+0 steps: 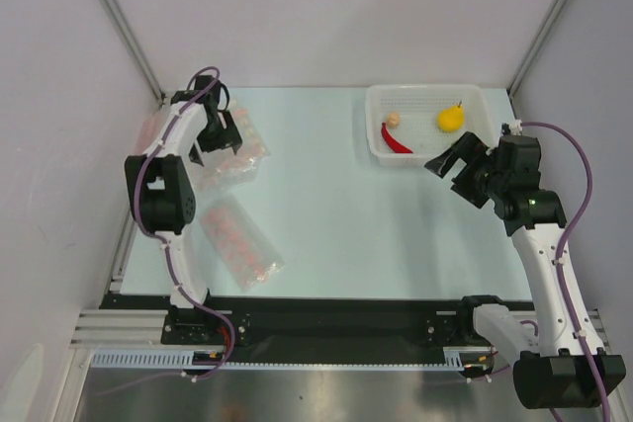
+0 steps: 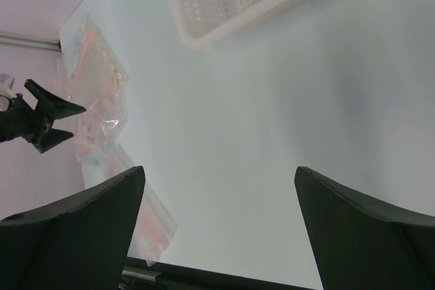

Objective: Place the food in the zip-top bag and seal the zipper
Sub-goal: Pick up the zipper food storage bag at the center of the board.

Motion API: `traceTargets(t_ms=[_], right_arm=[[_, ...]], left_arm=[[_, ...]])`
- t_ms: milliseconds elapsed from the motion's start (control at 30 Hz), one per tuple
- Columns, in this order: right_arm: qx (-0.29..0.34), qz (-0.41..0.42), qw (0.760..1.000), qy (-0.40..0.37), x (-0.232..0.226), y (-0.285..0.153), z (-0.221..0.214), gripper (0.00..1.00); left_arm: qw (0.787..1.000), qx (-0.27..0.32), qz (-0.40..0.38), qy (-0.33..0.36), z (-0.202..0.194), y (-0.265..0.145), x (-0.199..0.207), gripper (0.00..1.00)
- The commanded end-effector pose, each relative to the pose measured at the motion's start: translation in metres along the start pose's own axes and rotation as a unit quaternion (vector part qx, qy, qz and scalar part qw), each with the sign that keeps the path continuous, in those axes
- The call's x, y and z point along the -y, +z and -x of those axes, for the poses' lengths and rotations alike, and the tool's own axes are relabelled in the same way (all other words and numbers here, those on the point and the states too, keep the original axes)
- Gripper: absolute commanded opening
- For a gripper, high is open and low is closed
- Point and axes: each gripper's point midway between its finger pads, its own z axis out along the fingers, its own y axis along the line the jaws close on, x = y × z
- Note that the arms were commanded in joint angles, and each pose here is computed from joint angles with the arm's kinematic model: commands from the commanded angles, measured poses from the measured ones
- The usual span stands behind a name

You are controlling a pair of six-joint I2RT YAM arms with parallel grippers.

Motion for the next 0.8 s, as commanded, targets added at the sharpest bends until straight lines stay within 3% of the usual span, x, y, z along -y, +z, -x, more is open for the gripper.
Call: traceTargets(t_ms=[0,133,167,200,233,300,500,600,767], right_arm=[[0.023,0.021,0.999,-0.021,-0.013,-0.004,0.015,1.0],[0.027,0.017,0.999,-0.025,-0.012,-0.004,0.018,1.0],[0.027,0.016,0.999,-0.026,-0.012,-0.004,0.018,0.99],[0.025,0.015,0.999,-0.026,-0.011,-0.002,0.018,1.0],[0.027,0.013,0.999,-0.025,-0.01,-0.002,0.019,1.0],[0.026,0.012,0.999,-0.025,-0.009,-0.001,0.019,1.0],[0.024,0.014,0.999,-0.026,-0.011,0.0,0.019,1.0],[0.02,0.023,0.999,-0.029,-0.014,0.001,0.017,1.0],[-0.002,0.036,0.999,-0.034,-0.016,0.012,0.013,0.99]], left_arm=[[1.0,-0.03,0.005,-0.003,0.007,0.014,-0.002,0.98],[0.998,-0.045,-0.042,-0.003,-0.002,0.016,0.013,0.72],[0.997,-0.038,-0.06,0.003,0.0,0.015,0.018,0.53],[0.997,-0.04,-0.07,0.007,-0.004,0.012,0.019,0.42],[0.995,-0.042,-0.084,0.019,-0.006,0.01,0.023,0.22],[0.995,-0.04,-0.089,0.035,-0.008,0.003,0.027,0.0],[0.983,0.014,-0.138,0.123,-0.017,-0.047,0.07,0.0],[0.959,0.046,-0.209,0.186,-0.04,-0.092,0.113,0.0],[0.921,0.081,-0.271,0.269,-0.081,-0.144,0.149,0.0]])
